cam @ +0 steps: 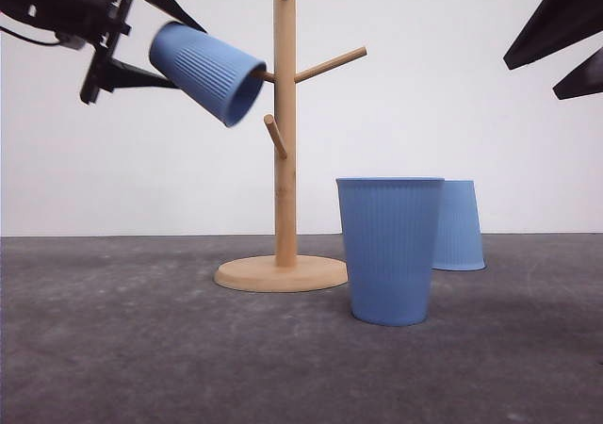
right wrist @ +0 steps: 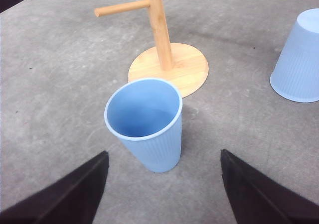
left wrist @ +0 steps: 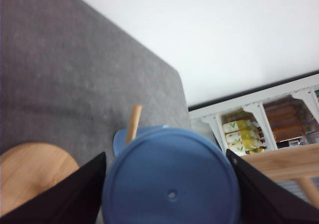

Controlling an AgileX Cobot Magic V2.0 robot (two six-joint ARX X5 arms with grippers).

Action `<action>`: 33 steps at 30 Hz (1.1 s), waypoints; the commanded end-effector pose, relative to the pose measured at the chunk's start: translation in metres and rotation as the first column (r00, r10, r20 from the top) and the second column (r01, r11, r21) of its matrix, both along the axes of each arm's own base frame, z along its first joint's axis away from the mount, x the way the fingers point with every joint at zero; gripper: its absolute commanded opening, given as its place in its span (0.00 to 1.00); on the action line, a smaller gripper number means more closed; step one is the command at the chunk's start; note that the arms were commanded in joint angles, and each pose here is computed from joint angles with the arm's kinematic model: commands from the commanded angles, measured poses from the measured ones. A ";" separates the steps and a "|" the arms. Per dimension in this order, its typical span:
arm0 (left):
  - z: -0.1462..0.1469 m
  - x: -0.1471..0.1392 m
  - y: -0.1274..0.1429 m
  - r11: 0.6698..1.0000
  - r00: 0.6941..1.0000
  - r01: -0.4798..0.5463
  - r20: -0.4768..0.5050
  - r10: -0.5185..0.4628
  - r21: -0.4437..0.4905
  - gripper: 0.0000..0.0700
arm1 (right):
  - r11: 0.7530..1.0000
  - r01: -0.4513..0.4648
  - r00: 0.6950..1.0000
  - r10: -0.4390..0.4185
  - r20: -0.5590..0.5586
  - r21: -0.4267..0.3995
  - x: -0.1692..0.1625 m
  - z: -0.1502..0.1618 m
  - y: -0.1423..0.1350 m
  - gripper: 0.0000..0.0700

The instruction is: Place three cups

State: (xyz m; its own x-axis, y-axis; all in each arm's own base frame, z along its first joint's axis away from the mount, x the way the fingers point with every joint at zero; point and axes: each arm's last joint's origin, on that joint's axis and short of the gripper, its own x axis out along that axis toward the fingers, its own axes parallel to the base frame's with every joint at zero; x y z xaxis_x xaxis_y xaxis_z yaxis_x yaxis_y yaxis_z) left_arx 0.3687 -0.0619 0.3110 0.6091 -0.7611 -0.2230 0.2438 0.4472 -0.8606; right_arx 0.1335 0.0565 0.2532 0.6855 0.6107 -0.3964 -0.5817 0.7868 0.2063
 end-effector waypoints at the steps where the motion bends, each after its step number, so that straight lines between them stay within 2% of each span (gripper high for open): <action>1: 0.000 0.005 -0.004 1.000 1.000 -0.002 0.018 0.002 0.008 0.50 | 1.000 0.001 1.000 -0.001 0.009 0.022 0.001 0.006 0.001 0.64; 4: 0.000 0.004 -0.006 1.000 1.000 -0.005 0.027 0.005 0.017 0.52 | 1.000 0.006 1.000 -0.006 0.003 0.030 0.001 0.006 0.001 0.64; 9: 0.002 0.005 -0.006 1.000 0.999 -0.003 0.042 0.002 0.014 0.70 | 1.000 0.006 1.000 -0.006 0.002 0.031 0.001 0.006 0.001 0.64; 12: 0.003 0.005 -0.006 1.000 0.998 0.012 0.054 -0.012 0.008 0.71 | 0.999 0.006 1.000 -0.006 0.002 0.031 0.001 0.006 0.001 0.64; 16: 0.003 0.005 -0.006 1.000 0.998 0.020 0.054 -0.020 0.006 0.80 | 0.999 0.006 1.000 -0.006 0.002 0.031 0.001 0.006 0.001 0.64; 24: 0.003 0.005 -0.001 1.000 0.997 0.012 0.072 -0.014 0.021 0.81 | 0.999 0.007 1.000 -0.007 0.002 0.031 0.001 0.006 0.001 0.64; 29: 0.005 0.004 0.015 0.998 0.994 -0.017 0.109 0.010 0.068 0.81 | 0.999 0.007 1.000 -0.007 0.002 0.031 0.001 0.006 0.001 0.64; 33: 0.012 -0.004 0.033 0.989 0.988 -0.045 0.155 0.023 0.141 0.80 | 0.999 0.007 1.000 -0.007 0.002 0.031 0.001 0.006 0.001 0.64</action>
